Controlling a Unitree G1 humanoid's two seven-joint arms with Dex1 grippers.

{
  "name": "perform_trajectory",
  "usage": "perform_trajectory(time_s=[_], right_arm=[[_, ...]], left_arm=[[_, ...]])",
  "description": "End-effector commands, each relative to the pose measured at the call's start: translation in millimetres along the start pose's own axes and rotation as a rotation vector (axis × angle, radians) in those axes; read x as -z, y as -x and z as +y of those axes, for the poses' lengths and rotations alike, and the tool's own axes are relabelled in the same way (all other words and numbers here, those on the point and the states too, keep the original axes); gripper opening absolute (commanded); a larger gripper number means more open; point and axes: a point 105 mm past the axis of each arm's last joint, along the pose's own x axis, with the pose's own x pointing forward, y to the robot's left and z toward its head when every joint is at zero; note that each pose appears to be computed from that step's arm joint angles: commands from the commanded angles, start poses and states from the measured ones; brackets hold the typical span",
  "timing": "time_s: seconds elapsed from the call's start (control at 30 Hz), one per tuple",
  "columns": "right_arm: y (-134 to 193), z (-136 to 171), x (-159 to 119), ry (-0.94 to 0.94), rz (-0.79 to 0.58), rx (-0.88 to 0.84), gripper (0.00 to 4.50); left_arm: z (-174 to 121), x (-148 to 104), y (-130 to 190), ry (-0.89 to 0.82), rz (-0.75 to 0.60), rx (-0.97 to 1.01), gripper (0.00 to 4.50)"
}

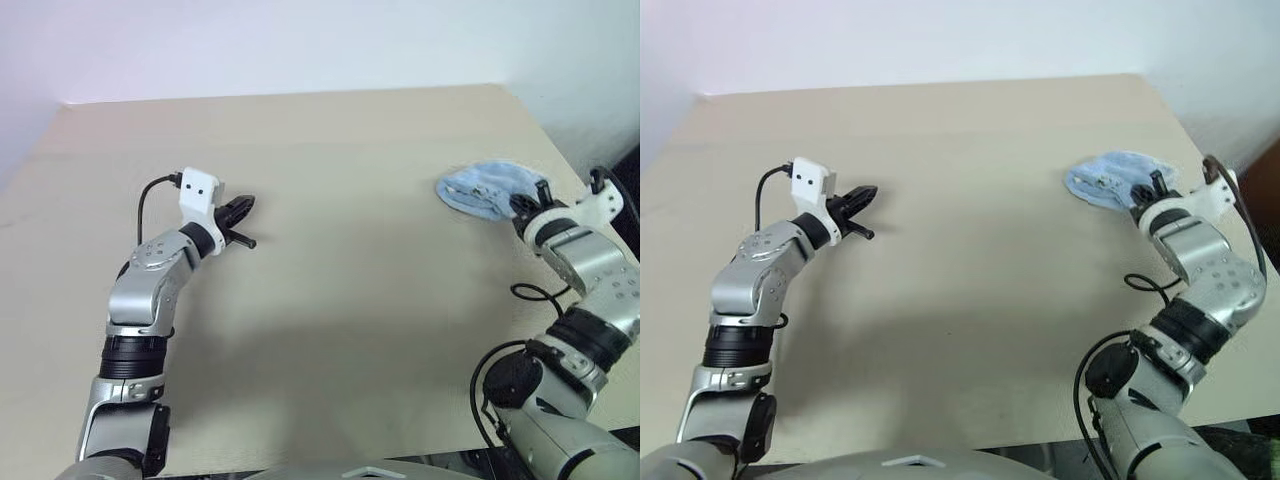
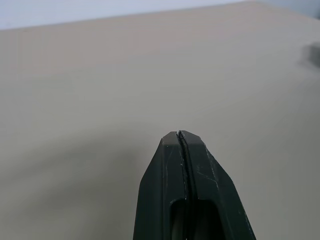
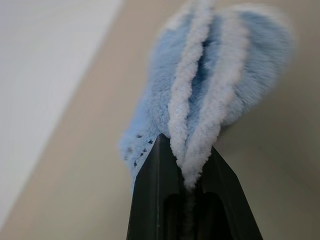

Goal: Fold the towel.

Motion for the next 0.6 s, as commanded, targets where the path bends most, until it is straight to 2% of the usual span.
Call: perform_trajectory(time_s=[0.03, 0.2, 0.23, 0.3, 0.6], right_arm=[[12.8, 0.7, 7.2, -0.008, -0.005, 0.030, 0.05], [18.4, -5.0, 5.1, -0.036, -0.035, 0.079, 0.05], [19.4, -5.1, 3.8, -0.037, -0.040, 0.079, 0.57], [20.9, -3.3, 1.6, -0.043, -0.046, 0.069, 1.12], [28.6, 1.4, 0.2, -0.014, -0.089, 0.037, 4.26]], left_arm=[[-9.3, -10.4, -5.5, -0.018, -0.032, 0.039, 0.00], [-16.6, -9.2, -8.9, -0.015, -0.030, 0.063, 0.00], [-17.0, -8.7, -9.5, -0.014, -0.029, 0.064, 0.00], [-17.4, -8.0, -10.6, -0.011, -0.028, 0.066, 0.00], [-26.2, -6.8, -15.0, 0.000, -0.030, 0.099, 0.00]])
